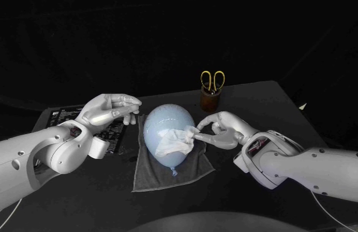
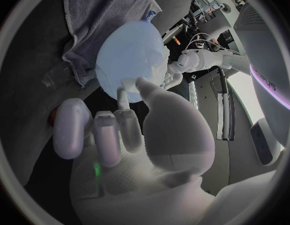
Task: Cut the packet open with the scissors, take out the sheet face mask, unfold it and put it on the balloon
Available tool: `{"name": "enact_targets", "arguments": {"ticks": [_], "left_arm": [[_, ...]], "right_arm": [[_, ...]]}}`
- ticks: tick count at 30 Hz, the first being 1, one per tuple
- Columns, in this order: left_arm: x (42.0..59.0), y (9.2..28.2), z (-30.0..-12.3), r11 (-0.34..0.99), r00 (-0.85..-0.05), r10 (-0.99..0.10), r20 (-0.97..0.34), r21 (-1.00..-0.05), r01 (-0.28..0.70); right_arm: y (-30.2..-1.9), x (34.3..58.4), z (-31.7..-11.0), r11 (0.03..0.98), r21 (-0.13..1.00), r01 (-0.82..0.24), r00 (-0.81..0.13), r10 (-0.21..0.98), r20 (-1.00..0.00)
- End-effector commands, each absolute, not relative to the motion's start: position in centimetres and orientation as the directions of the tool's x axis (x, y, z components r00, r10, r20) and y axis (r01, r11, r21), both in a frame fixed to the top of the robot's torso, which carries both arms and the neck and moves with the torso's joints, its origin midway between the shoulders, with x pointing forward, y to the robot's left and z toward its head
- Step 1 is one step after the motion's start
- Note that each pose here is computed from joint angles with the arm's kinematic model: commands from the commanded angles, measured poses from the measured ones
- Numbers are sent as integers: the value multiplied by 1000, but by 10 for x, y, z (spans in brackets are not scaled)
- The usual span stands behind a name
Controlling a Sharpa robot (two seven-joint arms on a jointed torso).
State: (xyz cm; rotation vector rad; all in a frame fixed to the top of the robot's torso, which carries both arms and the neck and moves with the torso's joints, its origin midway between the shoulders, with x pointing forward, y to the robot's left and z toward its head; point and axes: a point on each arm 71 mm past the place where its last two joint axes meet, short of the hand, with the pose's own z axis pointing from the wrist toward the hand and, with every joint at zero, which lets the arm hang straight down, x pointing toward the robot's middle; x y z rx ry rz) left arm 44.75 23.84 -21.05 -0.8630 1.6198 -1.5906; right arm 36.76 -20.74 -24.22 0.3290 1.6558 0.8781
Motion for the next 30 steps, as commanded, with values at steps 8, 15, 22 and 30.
{"name": "enact_targets", "arguments": {"ticks": [8, 15, 22, 30], "left_arm": [[447, 237, -210, 14, -541, -841, -18, -1000, 11], [447, 237, -210, 14, -542, -840, -18, -1000, 10], [447, 237, -210, 16, -541, -841, -18, -1000, 8], [448, 237, -211, 16, -541, -841, -18, -1000, 8]], "right_arm": [[-201, 368, -242, 663, 700, -266, -300, 633, -713], [-199, 367, -237, 629, 713, -308, -269, 661, -700], [-201, 365, -231, 596, 729, -337, -230, 698, -678], [-207, 362, -222, 571, 742, -351, -199, 729, -655]]}}
